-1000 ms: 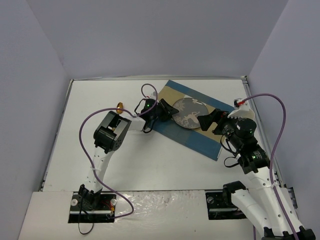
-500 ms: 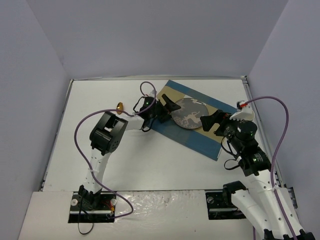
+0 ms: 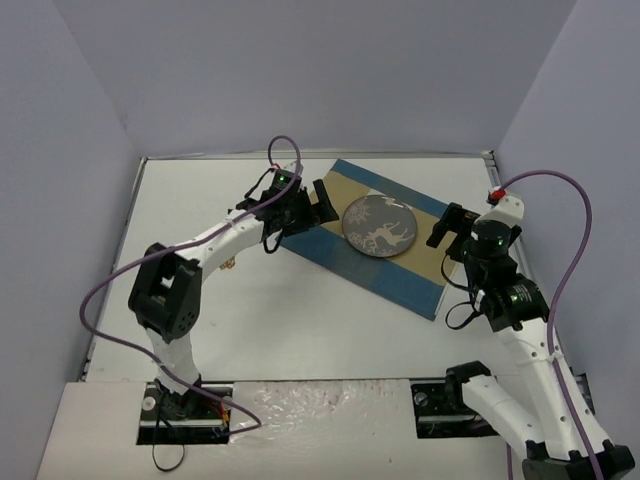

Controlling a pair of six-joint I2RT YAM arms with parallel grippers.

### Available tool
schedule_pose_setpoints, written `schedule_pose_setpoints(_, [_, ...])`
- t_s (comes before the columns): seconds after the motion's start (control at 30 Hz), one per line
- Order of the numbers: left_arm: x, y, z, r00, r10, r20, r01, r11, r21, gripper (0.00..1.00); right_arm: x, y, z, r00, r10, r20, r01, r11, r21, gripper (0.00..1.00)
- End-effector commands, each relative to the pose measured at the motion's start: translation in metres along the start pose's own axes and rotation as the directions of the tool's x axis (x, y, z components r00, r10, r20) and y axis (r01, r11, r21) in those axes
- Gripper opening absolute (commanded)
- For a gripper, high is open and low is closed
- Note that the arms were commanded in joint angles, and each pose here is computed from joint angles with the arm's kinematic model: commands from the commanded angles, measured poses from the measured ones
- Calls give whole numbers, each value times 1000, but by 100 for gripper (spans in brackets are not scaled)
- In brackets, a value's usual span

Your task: Set the dinner table for one person

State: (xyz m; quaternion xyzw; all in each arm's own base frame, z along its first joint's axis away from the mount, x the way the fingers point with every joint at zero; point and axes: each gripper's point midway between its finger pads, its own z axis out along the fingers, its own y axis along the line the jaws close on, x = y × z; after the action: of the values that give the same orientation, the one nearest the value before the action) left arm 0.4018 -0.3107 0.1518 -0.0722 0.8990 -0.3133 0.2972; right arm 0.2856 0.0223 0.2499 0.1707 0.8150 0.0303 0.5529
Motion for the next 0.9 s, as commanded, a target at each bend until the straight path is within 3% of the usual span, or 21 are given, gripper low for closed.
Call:
schedule_pose_setpoints(0.0, [-22, 16, -82, 969, 248, 15, -243, 959, -149, 97, -5, -37, 22, 996, -76, -41, 83, 973, 217, 100])
schedule_pose_setpoints(0.17, [-36, 57, -150, 939, 337, 67, -310, 916, -256, 97, 1, -66, 58, 996, -29, -81, 52, 950, 307, 99])
schedule_pose_setpoints(0.4, [-39, 124, -219, 939, 324, 112, -268, 897, -353, 97, 2, -107, 91, 994, 2, -106, 42, 911, 411, 92])
schedule_pose_setpoints(0.5, [-39, 135, -227, 924, 351, 154, -266, 877, -400, 97, 10, -125, 108, 990, 31, -134, 29, 905, 425, 90])
schedule_pose_setpoints(0.67, [-23, 147, -215, 936, 337, 105, -273, 880, -389, 97, 27, -143, 127, 979, 9, -203, 79, 903, 423, 87])
schedule_pose_setpoints(0.87, [-26, 152, -225, 927, 351, 132, -266, 864, -427, 97, 36, -158, 150, 975, -4, -223, 89, 924, 373, 76])
